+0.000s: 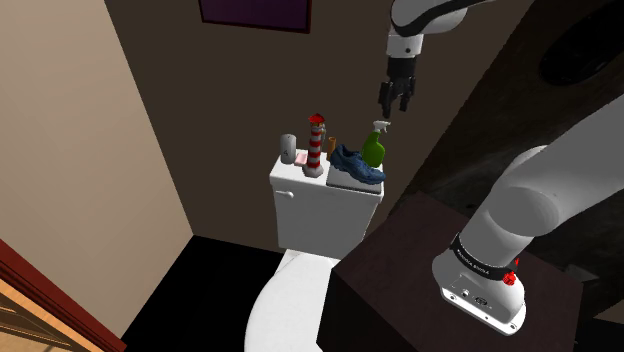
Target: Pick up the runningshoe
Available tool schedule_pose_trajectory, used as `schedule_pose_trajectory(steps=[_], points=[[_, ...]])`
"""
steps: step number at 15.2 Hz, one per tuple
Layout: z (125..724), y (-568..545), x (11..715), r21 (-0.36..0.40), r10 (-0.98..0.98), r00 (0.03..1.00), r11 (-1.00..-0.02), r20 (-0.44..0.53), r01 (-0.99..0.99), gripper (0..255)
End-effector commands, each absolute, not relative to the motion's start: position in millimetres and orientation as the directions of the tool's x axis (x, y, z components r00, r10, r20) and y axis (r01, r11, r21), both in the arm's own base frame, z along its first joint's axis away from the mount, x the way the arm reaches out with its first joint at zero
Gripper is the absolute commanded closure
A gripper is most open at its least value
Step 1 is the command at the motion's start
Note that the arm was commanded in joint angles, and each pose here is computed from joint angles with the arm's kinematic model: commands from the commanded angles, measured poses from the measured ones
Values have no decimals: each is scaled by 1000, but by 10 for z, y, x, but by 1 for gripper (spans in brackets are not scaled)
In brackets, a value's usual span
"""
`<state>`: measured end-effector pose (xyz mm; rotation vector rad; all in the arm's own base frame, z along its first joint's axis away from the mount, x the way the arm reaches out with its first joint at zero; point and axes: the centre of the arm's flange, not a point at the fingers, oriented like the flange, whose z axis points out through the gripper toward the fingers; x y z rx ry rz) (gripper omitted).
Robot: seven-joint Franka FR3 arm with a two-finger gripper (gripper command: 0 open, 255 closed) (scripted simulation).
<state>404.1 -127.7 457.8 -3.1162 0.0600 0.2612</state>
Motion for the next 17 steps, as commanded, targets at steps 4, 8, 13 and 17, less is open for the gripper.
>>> schedule_pose_trajectory(steps=[4,8,13,17], points=[[4054,-1558,4401,-29,12,982,-1000,-187,7,0],[3635,-1761,4697,-44,50,978,-998,-204,42,0],[3100,-1991,5066,-64,98,970,-994,-223,86,0],[2663,-2155,5360,-81,136,962,-989,-238,120,0]])
